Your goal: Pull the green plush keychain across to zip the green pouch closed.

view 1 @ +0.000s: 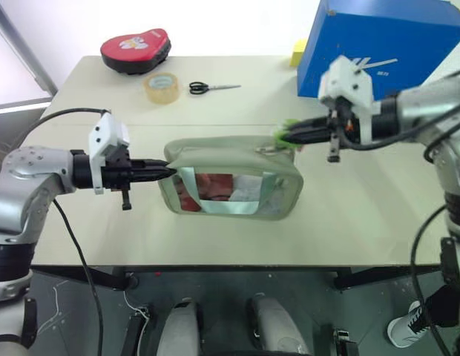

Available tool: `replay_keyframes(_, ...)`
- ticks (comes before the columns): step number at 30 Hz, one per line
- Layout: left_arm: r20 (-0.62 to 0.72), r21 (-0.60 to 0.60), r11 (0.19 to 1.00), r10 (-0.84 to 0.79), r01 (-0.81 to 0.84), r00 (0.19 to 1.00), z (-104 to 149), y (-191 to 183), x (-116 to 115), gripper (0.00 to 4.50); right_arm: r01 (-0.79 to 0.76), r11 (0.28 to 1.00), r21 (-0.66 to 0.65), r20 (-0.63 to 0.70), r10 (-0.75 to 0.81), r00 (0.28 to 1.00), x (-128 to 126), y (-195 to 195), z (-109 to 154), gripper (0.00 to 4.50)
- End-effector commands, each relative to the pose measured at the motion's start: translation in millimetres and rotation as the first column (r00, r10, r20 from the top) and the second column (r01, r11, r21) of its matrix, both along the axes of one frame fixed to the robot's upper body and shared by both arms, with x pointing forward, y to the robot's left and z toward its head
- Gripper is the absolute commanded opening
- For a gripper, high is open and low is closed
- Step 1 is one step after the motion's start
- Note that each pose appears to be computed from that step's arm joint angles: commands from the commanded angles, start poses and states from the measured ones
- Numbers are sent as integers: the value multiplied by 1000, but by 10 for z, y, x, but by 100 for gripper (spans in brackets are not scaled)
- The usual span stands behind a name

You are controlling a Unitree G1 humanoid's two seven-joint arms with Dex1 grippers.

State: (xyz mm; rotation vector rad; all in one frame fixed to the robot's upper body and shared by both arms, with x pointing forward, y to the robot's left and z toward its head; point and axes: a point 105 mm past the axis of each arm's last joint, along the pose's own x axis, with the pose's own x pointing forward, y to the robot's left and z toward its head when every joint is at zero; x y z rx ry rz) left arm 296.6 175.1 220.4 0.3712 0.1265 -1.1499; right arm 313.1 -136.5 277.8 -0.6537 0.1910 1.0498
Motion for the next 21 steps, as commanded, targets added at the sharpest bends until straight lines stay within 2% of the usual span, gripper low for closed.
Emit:
replay_keyframes(1, -25, 16, 999, 30, -29, 999, -49, 48, -5, 0, 158, 987, -25, 111, -154, 982, 21, -367, 129, 2)
replay_keyframes(5, -28, 18, 999, 44, -44, 999, -37, 80, -13, 0, 386, 911, -143, 178, -360, 916, 107, -941, -27, 2)
replay_keyframes(8, -32, 21, 999, 50, -49, 998, -39, 93, -21, 0, 428, 876, -225, 168, -397, 902, 83, -1106, -243, 2)
replay_keyframes(14, -31, 7, 999, 54, -53, 998, -26, 62, -21, 0, 245, 904, -350, 35, -248, 968, -95, -766, -909, 2)
replay_keyframes(18, -30, 4, 998, 61, -61, 998, -27, 54, -23, 0, 228, 916, -330, 16, -236, 972, -8, -544, -1120, 2)
replay_keyframes(21, -29, 0, 998, 69, -69, 997, -17, 59, -33, 0, 242, 916, -321, 20, -249, 968, 70, -478, -1170, 2)
